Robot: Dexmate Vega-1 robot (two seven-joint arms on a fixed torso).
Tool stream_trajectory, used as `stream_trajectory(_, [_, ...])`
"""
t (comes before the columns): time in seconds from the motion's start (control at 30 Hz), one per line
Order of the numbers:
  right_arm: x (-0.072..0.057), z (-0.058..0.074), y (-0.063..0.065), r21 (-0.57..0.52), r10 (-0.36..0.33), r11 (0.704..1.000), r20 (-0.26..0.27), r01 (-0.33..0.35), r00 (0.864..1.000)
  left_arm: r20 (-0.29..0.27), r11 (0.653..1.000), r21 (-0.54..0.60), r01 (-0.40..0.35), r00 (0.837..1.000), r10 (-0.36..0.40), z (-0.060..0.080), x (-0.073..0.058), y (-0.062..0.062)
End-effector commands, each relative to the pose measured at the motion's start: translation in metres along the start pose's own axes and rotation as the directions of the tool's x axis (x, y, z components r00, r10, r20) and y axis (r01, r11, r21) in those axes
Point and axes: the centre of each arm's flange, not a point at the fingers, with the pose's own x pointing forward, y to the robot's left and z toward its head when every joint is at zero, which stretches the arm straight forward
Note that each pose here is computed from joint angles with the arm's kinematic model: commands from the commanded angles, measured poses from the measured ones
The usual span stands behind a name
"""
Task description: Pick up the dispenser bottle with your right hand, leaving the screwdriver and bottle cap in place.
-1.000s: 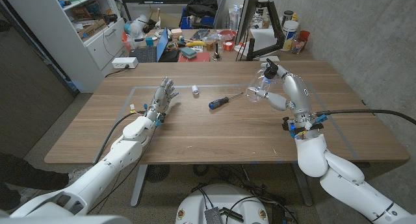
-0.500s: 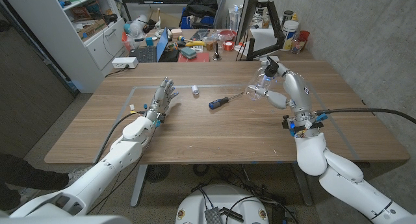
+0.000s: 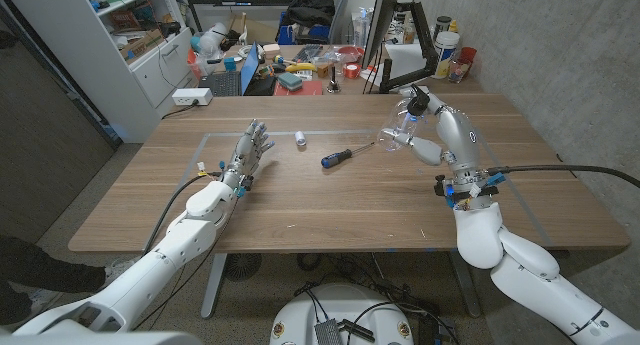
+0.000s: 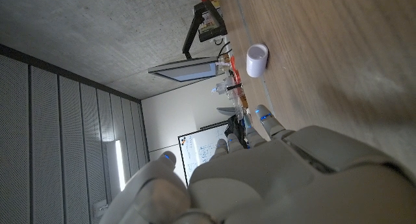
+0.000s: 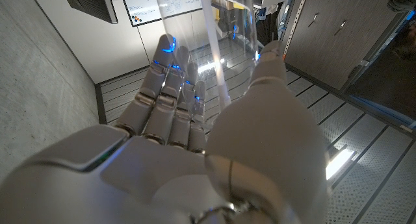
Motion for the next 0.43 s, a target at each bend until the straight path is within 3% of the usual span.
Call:
stream_trajectory(0.03, [0.003,0.004,-0.001,0.002,-0.011,1.000,0.016,0.011,1.000,0.021,1.000,0.015,0.005,1.000,-0.005,0.010,-0.015,0.002])
stream_trajectory(0.23, [-0.002,0.009,0.002,0.009,-0.013,1.000,0.012,0.013,1.000,0.016,1.000,0.028,0.003,1.000,-0.003,0.012,-0.025,0.007])
stream_trajectory(0.43, [-0.008,0.010,-0.001,-0.001,-0.026,1.000,0.013,0.026,1.000,0.034,0.999,0.040,0.011,0.999,-0.012,0.019,-0.022,0.008])
